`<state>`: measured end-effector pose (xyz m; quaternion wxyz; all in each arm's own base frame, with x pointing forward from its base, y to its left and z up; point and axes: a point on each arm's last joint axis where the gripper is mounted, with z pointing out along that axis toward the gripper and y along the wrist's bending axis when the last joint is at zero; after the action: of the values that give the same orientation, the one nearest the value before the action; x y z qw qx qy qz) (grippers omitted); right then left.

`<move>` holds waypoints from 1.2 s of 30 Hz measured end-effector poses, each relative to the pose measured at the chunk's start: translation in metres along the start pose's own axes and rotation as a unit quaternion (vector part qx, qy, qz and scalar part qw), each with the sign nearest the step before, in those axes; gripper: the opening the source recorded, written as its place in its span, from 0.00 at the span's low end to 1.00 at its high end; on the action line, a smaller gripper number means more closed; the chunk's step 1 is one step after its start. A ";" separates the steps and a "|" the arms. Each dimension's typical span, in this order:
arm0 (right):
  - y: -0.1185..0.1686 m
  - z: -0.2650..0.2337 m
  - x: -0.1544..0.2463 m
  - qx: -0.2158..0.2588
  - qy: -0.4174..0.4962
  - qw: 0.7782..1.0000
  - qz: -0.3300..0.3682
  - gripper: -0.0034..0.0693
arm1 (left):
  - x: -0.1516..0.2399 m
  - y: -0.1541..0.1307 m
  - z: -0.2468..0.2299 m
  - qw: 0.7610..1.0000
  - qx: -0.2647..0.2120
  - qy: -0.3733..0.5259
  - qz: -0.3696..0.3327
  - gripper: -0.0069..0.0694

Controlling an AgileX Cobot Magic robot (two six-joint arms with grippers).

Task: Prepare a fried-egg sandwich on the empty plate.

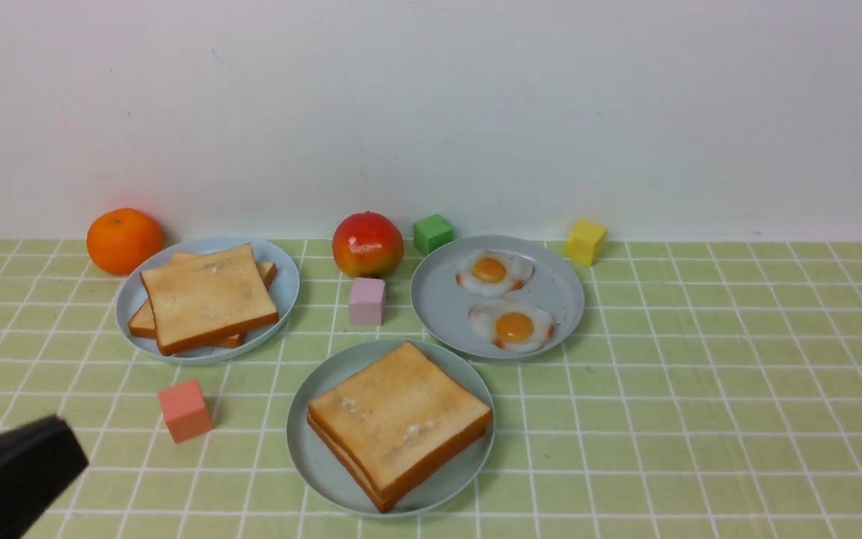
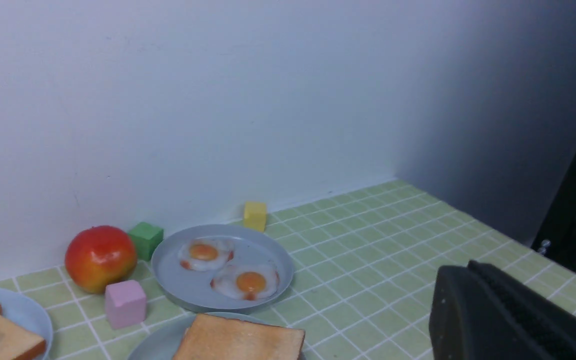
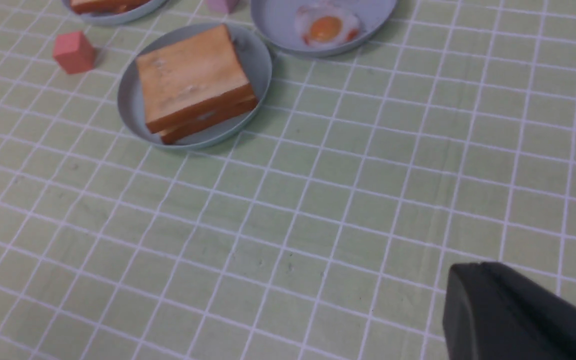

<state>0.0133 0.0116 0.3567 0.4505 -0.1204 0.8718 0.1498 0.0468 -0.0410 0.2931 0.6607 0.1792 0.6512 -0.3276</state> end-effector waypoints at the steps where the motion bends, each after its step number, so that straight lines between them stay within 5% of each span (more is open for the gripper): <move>1: -0.002 0.000 0.005 0.004 -0.019 1.000 0.009 0.05 | 0.009 0.002 -0.004 1.000 0.002 -0.005 -0.004 0.07; 16: -0.009 0.071 0.025 -0.042 -0.208 0.975 0.071 0.06 | 0.048 0.012 -0.011 0.997 -0.027 0.072 -0.007 0.07; 26: -0.018 0.104 0.062 -0.024 -0.160 0.984 0.071 0.06 | 0.056 0.015 -0.013 0.992 -0.046 0.118 -0.007 0.07; 29: -0.022 0.105 0.070 0.001 -0.167 0.984 0.057 0.06 | 0.057 0.015 -0.013 0.991 -0.048 0.123 -0.007 0.07; 36: -0.045 0.116 0.107 0.143 -0.195 0.967 0.079 0.03 | 0.058 0.016 -0.013 0.991 -0.048 0.124 -0.007 0.07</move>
<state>0.0555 0.0044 0.1984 0.6112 0.0455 0.7862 0.0795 0.0439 -0.0327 0.2327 0.5801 0.1819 0.7446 -0.2755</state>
